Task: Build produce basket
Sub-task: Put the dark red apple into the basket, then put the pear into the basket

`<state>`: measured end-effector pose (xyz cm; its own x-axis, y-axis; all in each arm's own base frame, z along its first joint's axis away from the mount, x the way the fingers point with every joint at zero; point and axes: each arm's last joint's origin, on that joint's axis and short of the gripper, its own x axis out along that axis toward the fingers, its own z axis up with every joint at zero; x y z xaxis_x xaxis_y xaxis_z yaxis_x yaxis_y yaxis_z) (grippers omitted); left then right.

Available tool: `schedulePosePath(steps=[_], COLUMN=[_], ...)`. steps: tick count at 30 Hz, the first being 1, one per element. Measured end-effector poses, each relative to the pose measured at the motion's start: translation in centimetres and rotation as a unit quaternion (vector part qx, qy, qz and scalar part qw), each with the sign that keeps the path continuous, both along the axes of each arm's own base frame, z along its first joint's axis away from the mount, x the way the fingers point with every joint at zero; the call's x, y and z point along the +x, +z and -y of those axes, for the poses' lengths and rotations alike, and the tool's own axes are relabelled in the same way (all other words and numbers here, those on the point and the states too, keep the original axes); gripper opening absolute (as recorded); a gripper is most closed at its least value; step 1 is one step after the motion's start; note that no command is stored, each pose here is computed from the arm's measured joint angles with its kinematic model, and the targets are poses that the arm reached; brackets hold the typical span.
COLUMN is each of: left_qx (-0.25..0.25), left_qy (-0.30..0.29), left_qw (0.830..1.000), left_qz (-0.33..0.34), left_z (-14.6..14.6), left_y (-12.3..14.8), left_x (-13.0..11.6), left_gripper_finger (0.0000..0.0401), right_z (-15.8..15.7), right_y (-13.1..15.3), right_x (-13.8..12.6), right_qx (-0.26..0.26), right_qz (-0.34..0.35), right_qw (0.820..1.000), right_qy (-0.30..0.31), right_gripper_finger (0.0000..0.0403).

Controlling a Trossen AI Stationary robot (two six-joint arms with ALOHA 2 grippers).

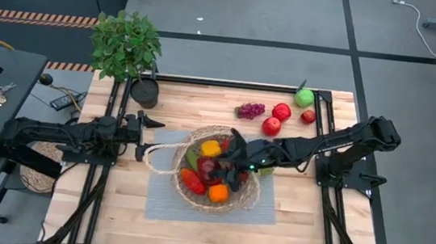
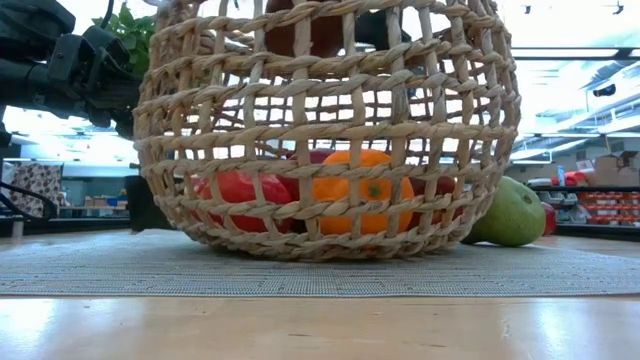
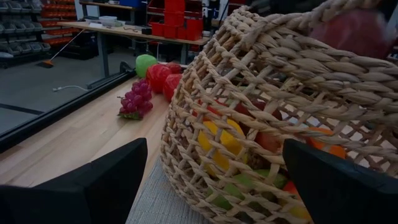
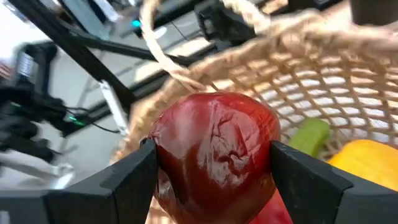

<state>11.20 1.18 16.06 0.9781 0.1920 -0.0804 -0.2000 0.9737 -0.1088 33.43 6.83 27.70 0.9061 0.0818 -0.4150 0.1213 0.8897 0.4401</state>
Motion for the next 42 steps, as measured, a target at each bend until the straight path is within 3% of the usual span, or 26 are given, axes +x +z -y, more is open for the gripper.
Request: schedulePosePath(steps=[10, 16, 25, 31, 37, 42], left_qx=[0.000, 0.000, 0.000, 0.000, 0.000, 0.000], left_qy=[0.000, 0.000, 0.000, 0.000, 0.000, 0.000], left_qw=[1.000, 1.000, 1.000, 1.000, 1.000, 1.000], left_qz=[0.000, 0.000, 0.000, 0.000, 0.000, 0.000], left_z=[0.0, 0.0, 0.0, 0.0, 0.0, 0.0], left_y=[0.0, 0.0, 0.0, 0.0, 0.0, 0.0], left_x=[0.0, 0.0, 0.0, 0.0, 0.0, 0.0], left_gripper_finger=[0.0382, 0.0382, 0.0382, 0.0382, 0.0382, 0.0382], right_z=[-2.0, -2.2, -1.1, -1.0, -0.1, 1.4], right_y=[-3.1, -4.2, -3.9, -0.6, 5.0, 7.6], right_x=[0.9, 1.3, 1.5, 1.6, 0.6, -1.5], right_qx=[-0.138, -0.146, -0.142, -0.168, -0.237, -0.287], right_qz=[-0.038, -0.050, -0.046, -0.011, 0.040, 0.038], right_qw=[0.985, 0.980, 0.984, 0.983, 0.971, 0.951], right_qy=[0.101, 0.122, 0.092, 0.077, -0.016, -0.107], right_gripper_finger=[0.0296, 0.0302, 0.0351, 0.0349, 0.0348, 0.0348])
